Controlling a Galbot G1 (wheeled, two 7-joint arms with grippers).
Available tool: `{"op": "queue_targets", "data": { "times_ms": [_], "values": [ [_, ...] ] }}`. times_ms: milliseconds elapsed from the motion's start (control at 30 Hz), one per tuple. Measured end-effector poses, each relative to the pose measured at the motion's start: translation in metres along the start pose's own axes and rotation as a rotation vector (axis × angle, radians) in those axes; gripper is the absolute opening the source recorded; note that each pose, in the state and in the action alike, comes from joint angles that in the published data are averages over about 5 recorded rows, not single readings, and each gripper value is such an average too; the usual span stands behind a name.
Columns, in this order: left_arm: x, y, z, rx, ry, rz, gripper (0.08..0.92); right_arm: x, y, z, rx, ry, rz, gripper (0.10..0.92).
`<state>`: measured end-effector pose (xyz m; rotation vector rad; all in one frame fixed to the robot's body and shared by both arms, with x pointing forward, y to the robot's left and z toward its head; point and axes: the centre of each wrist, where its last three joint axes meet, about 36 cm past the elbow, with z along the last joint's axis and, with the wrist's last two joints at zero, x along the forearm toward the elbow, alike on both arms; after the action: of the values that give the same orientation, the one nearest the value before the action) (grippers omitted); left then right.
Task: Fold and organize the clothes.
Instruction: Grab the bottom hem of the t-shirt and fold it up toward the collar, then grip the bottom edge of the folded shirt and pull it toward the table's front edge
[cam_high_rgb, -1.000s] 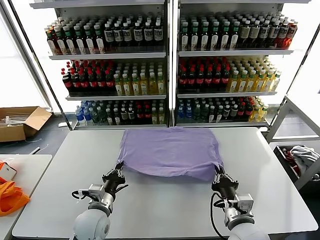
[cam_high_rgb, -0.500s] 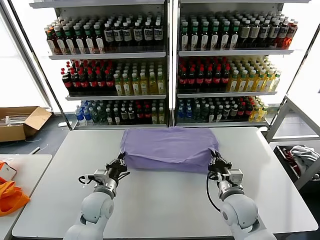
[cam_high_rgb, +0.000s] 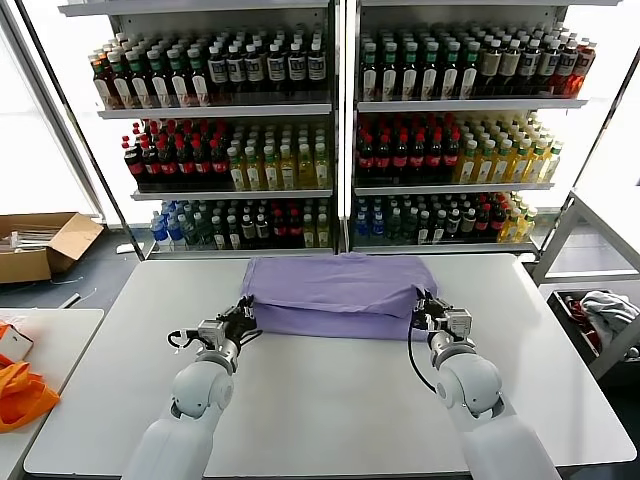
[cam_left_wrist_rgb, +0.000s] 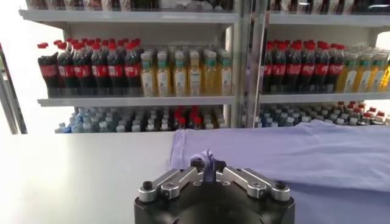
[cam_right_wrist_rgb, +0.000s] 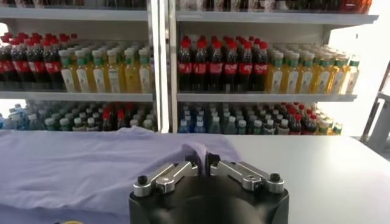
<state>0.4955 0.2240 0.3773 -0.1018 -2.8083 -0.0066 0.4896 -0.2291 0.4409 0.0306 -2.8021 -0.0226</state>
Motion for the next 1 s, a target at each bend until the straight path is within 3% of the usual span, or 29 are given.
{"op": "queue_targets", "data": {
  "times_ms": [467,667,1000],
  "values": [
    [0.018,0.001,-0.005,-0.023,0.027,-0.022,0.719,0.021,-0.005,-0.007,-0.101,0.02,0.033,0.798],
    [0.027,-0.002,0.005,-0.039,0.057,-0.02,0.818,0.035,-0.013,0.007,-0.083,0.057,0.068,0.822],
    [0.031,-0.005,0.011,-0.063,0.084,-0.024,0.823,0.04,-0.024,0.022,-0.09,0.107,0.1,0.823]
  ]
}}
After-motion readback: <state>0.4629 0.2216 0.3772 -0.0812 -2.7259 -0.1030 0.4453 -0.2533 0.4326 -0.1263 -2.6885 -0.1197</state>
